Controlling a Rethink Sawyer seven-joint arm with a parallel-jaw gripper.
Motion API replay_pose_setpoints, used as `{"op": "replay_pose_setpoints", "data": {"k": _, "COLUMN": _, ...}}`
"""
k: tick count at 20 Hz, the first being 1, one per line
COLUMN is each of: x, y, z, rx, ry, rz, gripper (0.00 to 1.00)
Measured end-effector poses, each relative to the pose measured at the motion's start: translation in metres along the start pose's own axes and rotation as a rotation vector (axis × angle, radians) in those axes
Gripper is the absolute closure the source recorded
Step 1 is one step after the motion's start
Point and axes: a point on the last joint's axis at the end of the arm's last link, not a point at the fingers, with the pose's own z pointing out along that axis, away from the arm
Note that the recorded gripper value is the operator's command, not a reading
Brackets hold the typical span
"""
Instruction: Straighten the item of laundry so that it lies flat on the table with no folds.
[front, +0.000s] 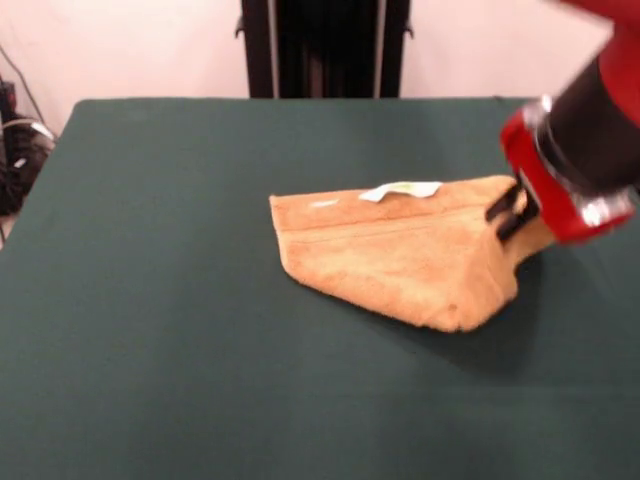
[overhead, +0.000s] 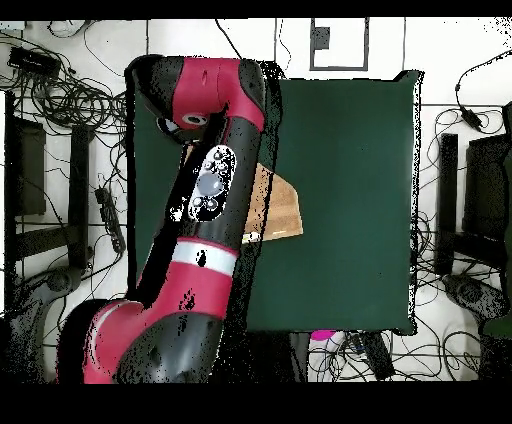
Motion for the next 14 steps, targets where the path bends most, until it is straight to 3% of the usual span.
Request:
{"op": "replay_pose_setpoints", "data": {"k": 3, "x": -0.004, "y": -0.021, "z": -0.014, "rx": -0.031, "ry": 0.001, "rz": 0.037, "gripper": 1.00}}
{"op": "replay_pose_setpoints", "data": {"k": 8, "x": -0.030, "y": -0.055, "z": -0.031, "rx": -0.118, "ry": 0.012, "rz": 0.112, "gripper": 1.00}}
{"op": "replay_pose_setpoints", "data": {"k": 14, "x": -0.067, "y": -0.076, "z": -0.024, "rx": -0.206, "ry": 0.013, "rz": 0.145, "gripper": 1.00}}
